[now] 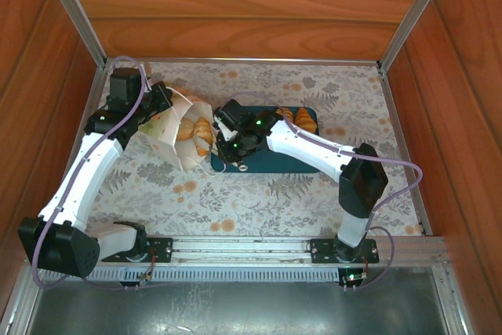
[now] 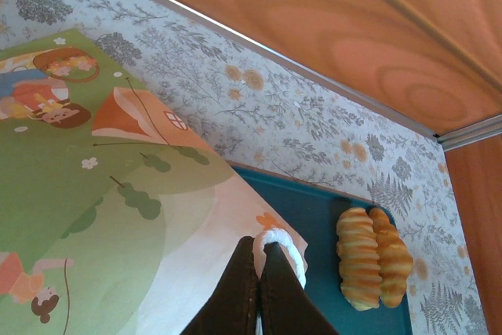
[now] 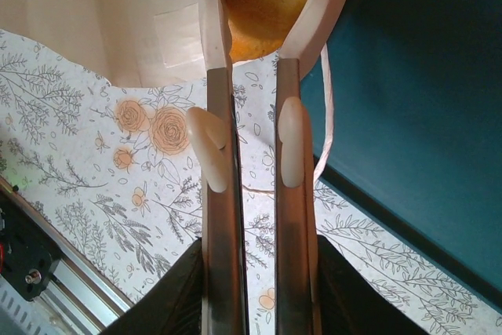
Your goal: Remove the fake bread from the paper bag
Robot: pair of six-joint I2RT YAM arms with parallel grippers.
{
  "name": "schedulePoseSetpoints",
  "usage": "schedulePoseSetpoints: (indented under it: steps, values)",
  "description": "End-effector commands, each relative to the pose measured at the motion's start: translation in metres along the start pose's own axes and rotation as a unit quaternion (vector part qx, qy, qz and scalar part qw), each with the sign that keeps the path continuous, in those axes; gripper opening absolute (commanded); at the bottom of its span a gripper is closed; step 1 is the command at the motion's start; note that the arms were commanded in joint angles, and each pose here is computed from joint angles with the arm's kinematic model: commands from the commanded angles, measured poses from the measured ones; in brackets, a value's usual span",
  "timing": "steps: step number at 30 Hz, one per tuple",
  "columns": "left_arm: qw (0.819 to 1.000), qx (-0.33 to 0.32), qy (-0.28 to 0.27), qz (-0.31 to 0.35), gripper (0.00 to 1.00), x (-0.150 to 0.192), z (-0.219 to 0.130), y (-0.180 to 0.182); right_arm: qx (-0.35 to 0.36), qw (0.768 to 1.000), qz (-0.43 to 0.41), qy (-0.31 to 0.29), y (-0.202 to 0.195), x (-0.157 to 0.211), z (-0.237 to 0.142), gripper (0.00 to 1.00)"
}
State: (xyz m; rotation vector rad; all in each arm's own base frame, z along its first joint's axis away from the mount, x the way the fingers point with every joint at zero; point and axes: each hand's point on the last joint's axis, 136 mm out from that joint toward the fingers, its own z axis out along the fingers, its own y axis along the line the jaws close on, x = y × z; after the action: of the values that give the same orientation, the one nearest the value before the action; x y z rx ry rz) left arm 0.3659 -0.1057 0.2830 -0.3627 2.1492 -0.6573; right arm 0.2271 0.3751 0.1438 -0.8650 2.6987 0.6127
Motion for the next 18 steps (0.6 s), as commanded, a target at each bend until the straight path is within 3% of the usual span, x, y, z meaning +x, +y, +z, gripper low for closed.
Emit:
schedulePoseSetpoints:
  steps: [1, 9, 18]
  values:
    - [1.000, 0.012, -0.017, 0.001, 0.00, -0.008, -0.004, -0.009, -0.024, 0.999, -0.005, -0.032, 0.011, -0.012, -0.022, 0.33]
    - [1.000, 0.006, -0.025, 0.003, 0.00, -0.010, -0.007, -0.007, -0.019, 0.998, -0.035, -0.054, 0.008, -0.001, -0.052, 0.33]
    - [0.999, -0.006, -0.037, -0.005, 0.00, -0.013, -0.008, -0.002, 0.015, 0.996, -0.053, -0.064, -0.021, 0.040, -0.080, 0.33]
